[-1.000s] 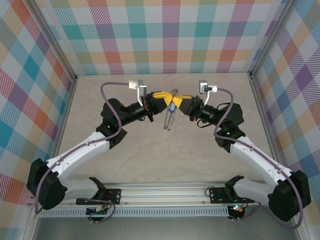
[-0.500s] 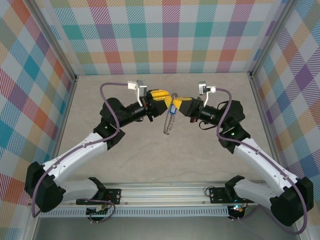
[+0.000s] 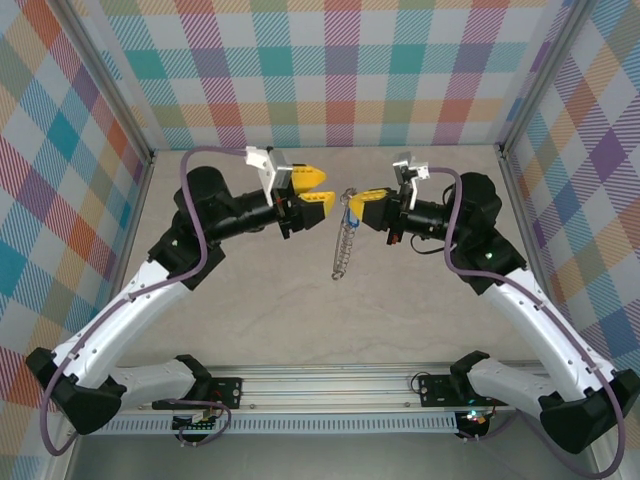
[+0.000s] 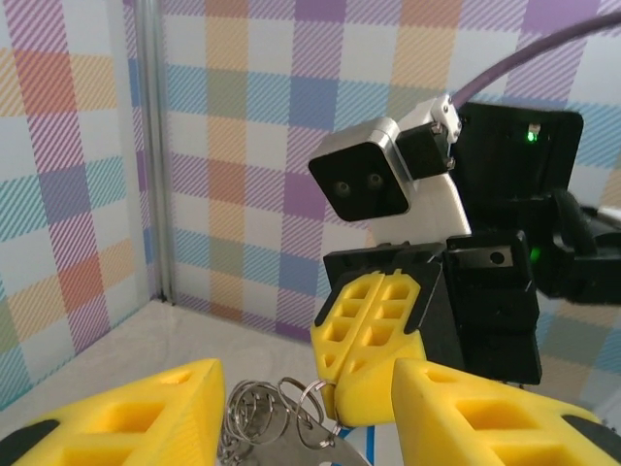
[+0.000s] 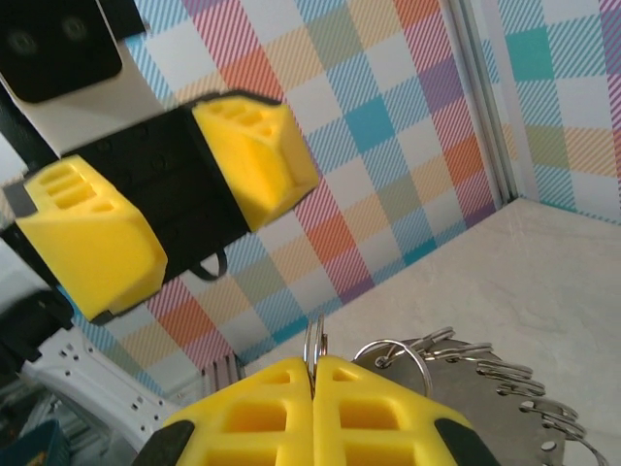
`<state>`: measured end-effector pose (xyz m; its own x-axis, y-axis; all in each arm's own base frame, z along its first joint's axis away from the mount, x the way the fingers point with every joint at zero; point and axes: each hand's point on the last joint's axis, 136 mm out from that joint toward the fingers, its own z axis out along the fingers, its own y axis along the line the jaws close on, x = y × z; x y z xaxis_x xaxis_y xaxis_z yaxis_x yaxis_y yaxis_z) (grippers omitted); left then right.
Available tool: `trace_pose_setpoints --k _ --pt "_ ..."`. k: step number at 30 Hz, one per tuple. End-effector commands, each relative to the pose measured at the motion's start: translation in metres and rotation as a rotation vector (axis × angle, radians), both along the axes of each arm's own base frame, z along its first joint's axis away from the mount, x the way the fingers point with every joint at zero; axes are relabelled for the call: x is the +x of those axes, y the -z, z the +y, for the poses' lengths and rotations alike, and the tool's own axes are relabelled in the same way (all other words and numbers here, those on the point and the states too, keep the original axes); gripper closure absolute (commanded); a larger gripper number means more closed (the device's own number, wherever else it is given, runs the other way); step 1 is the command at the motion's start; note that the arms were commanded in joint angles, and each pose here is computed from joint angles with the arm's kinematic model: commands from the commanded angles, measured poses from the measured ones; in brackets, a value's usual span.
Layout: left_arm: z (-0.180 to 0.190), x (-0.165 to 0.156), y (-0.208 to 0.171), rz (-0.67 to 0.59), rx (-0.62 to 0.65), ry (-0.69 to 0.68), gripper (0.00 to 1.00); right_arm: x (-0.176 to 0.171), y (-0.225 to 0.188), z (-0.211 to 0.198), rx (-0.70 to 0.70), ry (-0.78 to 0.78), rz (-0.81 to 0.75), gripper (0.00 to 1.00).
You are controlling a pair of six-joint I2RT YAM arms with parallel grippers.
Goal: Put the keys on the keyring
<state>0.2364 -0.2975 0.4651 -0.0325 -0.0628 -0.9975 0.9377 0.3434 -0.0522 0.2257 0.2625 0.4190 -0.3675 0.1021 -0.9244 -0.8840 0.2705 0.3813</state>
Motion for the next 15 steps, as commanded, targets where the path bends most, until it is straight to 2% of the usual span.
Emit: trace_pose_setpoints --k 1,5,15 --pt "-0.003 -0.008 0.022 0.035 0.143 0.097 0.5 -0.004 -0.002 -0.002 -0.052 -0.043 -0.078 1.0" --pt "-0.004 -0.004 0.029 0.079 0.194 0.143 0.5 0.001 0.001 -0.004 -0.05 -0.068 -0.073 1.0" --pt "-0.007 0.013 0.042 0.162 0.21 0.227 0.59 0.0 0.005 -0.003 -0.042 -0.139 -0.05 1.0"
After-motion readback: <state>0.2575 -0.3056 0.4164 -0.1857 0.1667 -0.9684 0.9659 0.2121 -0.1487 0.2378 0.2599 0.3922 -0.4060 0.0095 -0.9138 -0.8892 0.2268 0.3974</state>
